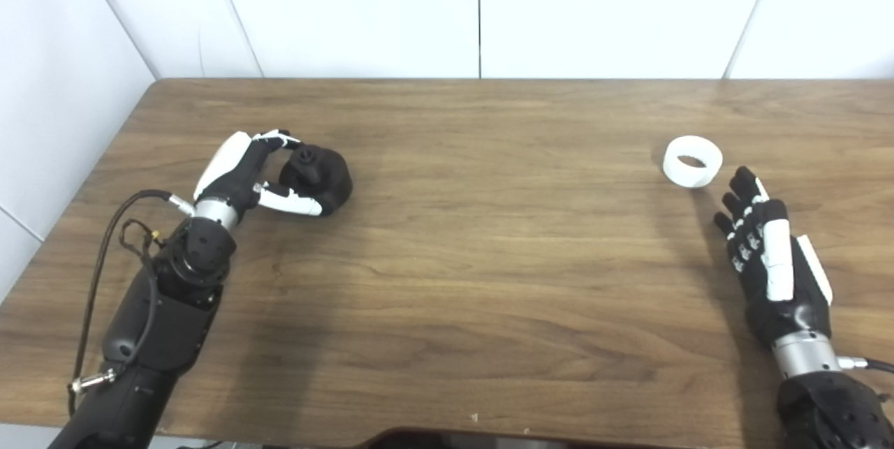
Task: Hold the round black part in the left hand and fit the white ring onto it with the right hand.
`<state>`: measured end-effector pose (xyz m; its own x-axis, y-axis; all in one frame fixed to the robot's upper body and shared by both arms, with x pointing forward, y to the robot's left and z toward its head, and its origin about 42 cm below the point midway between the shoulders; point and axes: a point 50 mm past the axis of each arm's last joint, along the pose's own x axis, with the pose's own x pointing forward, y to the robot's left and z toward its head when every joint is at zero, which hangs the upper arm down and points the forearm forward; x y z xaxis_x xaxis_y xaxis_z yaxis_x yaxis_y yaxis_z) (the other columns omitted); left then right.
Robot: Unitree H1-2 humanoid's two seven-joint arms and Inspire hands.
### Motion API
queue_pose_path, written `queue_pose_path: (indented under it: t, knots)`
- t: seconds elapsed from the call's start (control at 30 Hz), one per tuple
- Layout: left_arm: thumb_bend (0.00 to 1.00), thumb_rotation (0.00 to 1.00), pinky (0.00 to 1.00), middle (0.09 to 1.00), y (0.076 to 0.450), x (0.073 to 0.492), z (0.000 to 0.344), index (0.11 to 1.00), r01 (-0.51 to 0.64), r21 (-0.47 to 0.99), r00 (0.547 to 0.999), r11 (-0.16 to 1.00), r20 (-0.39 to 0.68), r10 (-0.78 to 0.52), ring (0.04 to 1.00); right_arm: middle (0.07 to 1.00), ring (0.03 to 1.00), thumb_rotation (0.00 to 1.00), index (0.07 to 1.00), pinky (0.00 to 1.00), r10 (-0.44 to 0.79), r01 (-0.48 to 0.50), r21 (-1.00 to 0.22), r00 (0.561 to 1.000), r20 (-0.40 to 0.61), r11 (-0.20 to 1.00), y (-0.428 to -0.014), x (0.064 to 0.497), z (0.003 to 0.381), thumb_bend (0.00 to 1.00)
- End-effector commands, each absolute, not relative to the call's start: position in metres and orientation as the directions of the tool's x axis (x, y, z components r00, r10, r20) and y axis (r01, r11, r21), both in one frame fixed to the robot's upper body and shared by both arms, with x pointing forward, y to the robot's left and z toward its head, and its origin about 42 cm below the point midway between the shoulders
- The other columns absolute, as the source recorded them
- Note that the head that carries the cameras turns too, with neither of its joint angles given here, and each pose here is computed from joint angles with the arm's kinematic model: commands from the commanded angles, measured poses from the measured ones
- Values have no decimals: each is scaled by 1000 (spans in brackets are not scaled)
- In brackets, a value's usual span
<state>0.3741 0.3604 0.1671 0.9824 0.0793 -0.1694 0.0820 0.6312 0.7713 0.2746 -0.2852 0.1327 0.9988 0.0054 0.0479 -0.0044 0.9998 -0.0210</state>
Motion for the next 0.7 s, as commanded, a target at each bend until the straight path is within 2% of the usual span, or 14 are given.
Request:
queue_pose_path:
  t: [0.0, 0.5, 0.67]
  knots:
    - [918, 144, 971, 937, 363, 385, 188, 664, 20, 812, 992, 584, -90, 91, 1000, 1000, 1000, 1000, 994, 988, 18, -15, -26, 991, 132, 1000, -287, 279, 150, 655]
    - [899, 121, 946, 914, 354, 378, 184, 662, 21, 816, 995, 578, -73, 67, 996, 1000, 1000, 1000, 1000, 1000, 24, -21, -21, 992, 126, 1000, -286, 281, 151, 661]
    - [913, 150, 887, 894, 343, 373, 182, 652, 68, 816, 996, 574, -87, 5, 966, 1000, 1000, 1000, 998, 1000, 27, -24, -22, 992, 123, 999, -285, 281, 152, 660]
